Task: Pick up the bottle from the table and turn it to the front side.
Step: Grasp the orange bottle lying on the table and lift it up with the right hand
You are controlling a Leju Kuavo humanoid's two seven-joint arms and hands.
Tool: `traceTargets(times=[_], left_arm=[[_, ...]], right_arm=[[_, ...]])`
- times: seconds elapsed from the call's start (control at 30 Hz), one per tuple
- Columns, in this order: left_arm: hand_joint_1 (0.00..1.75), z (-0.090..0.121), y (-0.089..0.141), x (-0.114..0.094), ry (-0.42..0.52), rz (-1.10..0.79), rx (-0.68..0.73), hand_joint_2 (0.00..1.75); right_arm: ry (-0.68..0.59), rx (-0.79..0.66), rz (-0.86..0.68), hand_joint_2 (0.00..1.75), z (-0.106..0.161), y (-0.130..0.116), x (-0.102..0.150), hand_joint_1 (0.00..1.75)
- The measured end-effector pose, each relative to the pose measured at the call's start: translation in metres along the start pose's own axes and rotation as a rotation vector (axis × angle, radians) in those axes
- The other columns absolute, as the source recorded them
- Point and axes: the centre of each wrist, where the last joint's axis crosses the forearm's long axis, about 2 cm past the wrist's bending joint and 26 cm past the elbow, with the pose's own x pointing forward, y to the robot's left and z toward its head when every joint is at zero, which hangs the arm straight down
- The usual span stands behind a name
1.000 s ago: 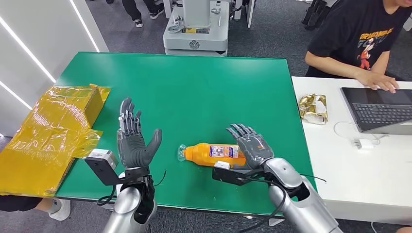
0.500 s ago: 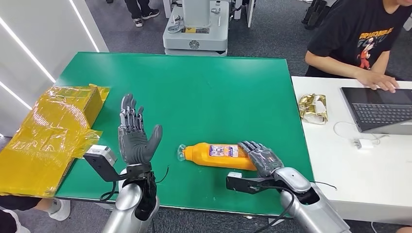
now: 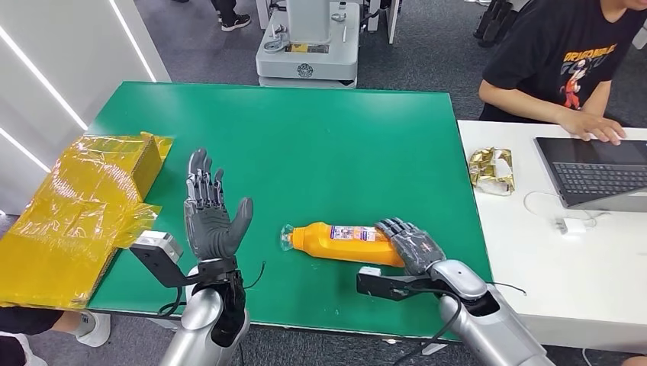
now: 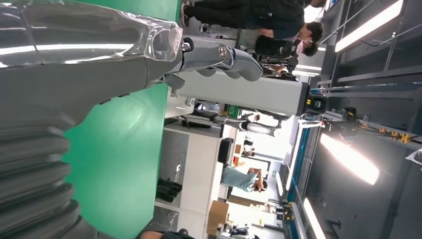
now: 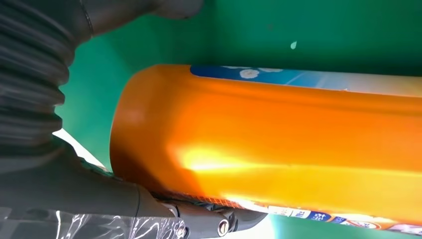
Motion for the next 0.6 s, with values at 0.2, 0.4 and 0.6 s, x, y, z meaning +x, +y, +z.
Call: traceTargets(times=[0.2, 0.4, 0.6], left_arm=[[0.00, 0.0003, 0.0002, -0.0004, 0.002, -0.001, 0.000, 1.75], [0.00, 0.0006, 0.0010, -0.0007, -0.003, 0.000, 0.009, 1.75], [0.00, 0.0021, 0.0022, -0.0012, -0.008, -0.001, 0.007, 1.75]], right_arm=[[0.003, 0.003, 0.002, 1.75, -0.0007, -0.0002, -0.0008, 0.00], [-0.013, -0.037, 0.010, 1.75, -0.0011, 0.0016, -0.0004, 1.68], [-0.022, -0.069, 0.020, 1.75, -0.0004, 0.0063, 0.0005, 1.61]])
